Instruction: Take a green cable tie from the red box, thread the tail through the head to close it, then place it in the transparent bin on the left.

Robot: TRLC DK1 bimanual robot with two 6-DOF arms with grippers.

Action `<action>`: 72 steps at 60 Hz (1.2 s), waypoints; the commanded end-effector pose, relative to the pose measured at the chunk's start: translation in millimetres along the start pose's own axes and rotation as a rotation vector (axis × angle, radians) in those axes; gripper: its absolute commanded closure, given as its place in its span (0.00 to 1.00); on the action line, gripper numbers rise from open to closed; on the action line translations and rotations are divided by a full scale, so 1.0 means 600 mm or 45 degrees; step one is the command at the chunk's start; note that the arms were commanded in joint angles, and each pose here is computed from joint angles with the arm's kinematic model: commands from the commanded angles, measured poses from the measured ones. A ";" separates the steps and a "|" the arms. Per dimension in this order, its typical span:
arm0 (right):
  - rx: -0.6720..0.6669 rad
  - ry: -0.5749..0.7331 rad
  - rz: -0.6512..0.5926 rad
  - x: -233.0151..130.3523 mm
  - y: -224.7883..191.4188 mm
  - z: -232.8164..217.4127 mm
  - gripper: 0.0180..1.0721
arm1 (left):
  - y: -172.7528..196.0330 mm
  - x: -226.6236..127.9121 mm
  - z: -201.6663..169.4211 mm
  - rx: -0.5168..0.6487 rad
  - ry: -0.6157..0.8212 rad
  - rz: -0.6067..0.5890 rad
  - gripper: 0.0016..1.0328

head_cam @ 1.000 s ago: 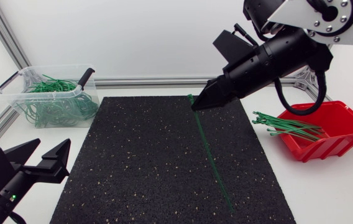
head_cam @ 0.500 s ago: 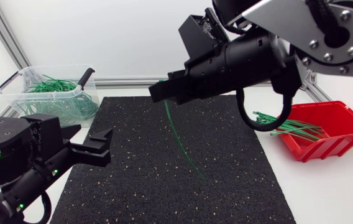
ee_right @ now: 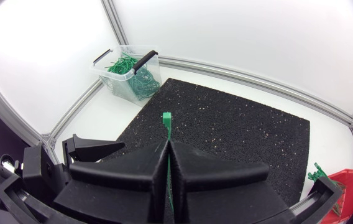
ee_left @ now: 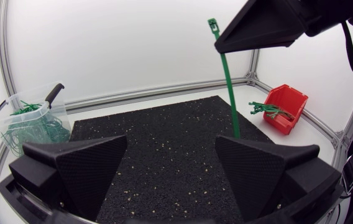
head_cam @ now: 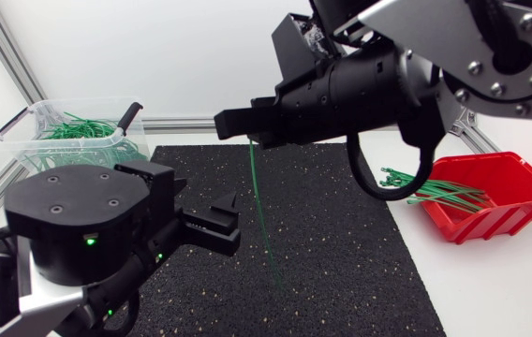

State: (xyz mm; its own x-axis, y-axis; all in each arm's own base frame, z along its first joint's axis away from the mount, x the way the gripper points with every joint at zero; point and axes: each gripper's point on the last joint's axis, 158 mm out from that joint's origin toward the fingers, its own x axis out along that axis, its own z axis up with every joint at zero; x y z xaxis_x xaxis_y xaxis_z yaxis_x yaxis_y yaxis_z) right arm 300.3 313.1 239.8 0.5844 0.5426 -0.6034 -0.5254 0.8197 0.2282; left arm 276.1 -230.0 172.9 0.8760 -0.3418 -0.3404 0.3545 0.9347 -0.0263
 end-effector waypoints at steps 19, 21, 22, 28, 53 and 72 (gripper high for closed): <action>0.001 -0.052 0.037 -0.016 0.039 0.003 0.94 | -0.054 0.008 0.001 -0.028 -0.125 -0.079 0.05; -0.007 -0.058 0.030 -0.018 0.041 0.001 0.94 | -0.052 0.012 -0.002 -0.025 -0.128 -0.070 0.05; -0.007 -0.064 0.030 -0.019 0.041 0.002 0.94 | -0.050 0.015 -0.004 -0.023 -0.128 -0.060 0.05; -0.009 -0.064 0.033 -0.023 0.041 -0.004 0.94 | -0.039 0.030 -0.015 -0.022 -0.121 -0.017 0.05; -0.041 -0.105 -0.034 -0.013 0.031 -0.029 0.94 | -0.014 0.042 0.004 -0.032 -0.217 0.095 0.15; -0.065 -0.169 -0.122 -0.015 0.029 -0.027 0.95 | -0.013 0.037 -0.006 0.003 -0.234 0.144 0.20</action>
State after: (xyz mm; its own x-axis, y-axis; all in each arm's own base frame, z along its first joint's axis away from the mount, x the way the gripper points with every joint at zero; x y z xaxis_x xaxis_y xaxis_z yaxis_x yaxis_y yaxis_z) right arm 278.7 319.5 245.7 0.7068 0.4950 -0.5054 -0.5029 0.8540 0.1332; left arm 294.9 -247.1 175.7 0.9549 -0.2577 -0.1475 0.2548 0.9662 -0.0390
